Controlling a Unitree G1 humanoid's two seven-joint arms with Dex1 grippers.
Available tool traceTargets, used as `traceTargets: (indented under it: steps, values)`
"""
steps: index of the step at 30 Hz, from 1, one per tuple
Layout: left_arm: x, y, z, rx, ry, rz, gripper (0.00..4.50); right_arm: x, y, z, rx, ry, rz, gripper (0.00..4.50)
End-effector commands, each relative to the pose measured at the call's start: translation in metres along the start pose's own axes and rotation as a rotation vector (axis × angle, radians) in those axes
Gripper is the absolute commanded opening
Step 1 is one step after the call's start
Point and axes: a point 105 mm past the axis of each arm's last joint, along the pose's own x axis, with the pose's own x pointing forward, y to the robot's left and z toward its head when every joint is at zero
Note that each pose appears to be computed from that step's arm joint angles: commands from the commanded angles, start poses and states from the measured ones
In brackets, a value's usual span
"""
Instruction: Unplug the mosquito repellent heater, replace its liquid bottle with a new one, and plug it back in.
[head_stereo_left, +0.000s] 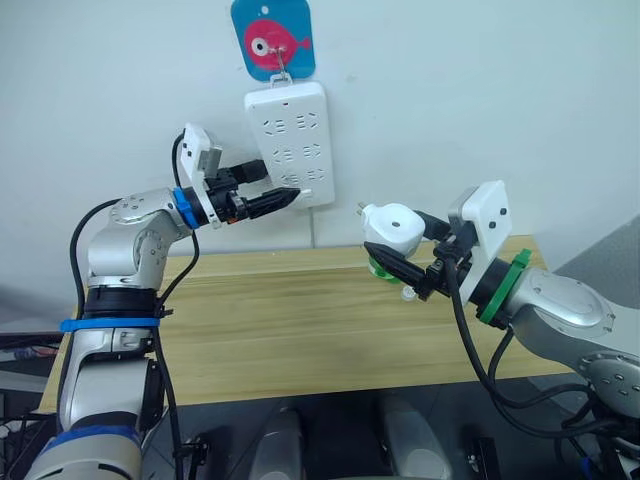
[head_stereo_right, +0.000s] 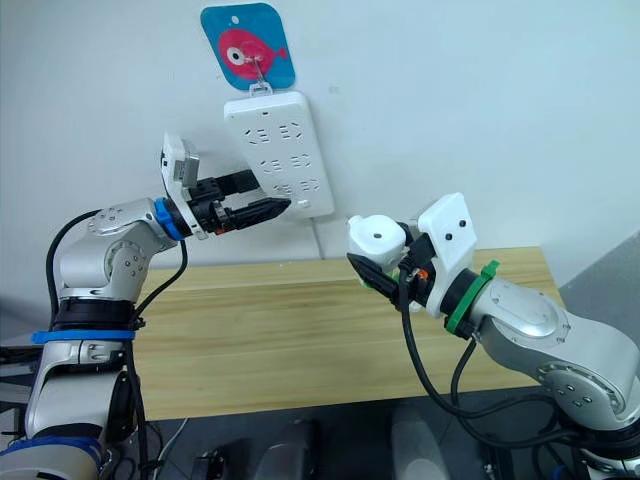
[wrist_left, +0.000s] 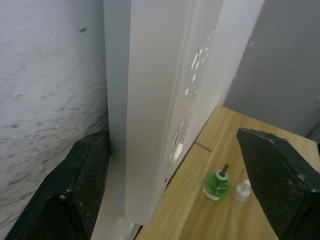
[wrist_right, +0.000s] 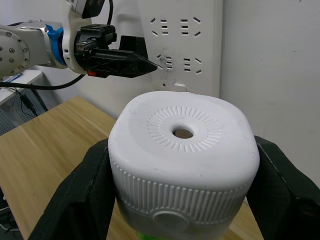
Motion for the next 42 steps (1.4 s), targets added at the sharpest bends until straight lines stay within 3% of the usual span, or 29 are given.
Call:
traceTargets:
  steps: [1,3,11,24,42]
  values:
    - [0.003,-0.008,0.028,0.066,-0.075,-0.042,3.97,-0.005,0.007,0.013,-0.032,-0.056,0.014,3.14]
    - [0.003,-0.006,0.031,0.064,-0.086,-0.035,3.58,-0.004,0.008,0.012,-0.028,-0.057,0.02,3.14]
    - [0.004,-0.009,0.024,0.061,-0.071,-0.046,1.34,0.008,0.013,0.016,-0.024,-0.071,0.033,3.14]
    - [0.006,-0.015,0.02,0.065,-0.055,-0.044,1.34,0.064,0.007,0.02,-0.043,-0.066,-0.043,3.14]
    - [0.004,-0.022,0.018,0.074,-0.047,-0.047,1.34,0.078,-0.003,0.025,-0.093,-0.066,-0.076,3.14]
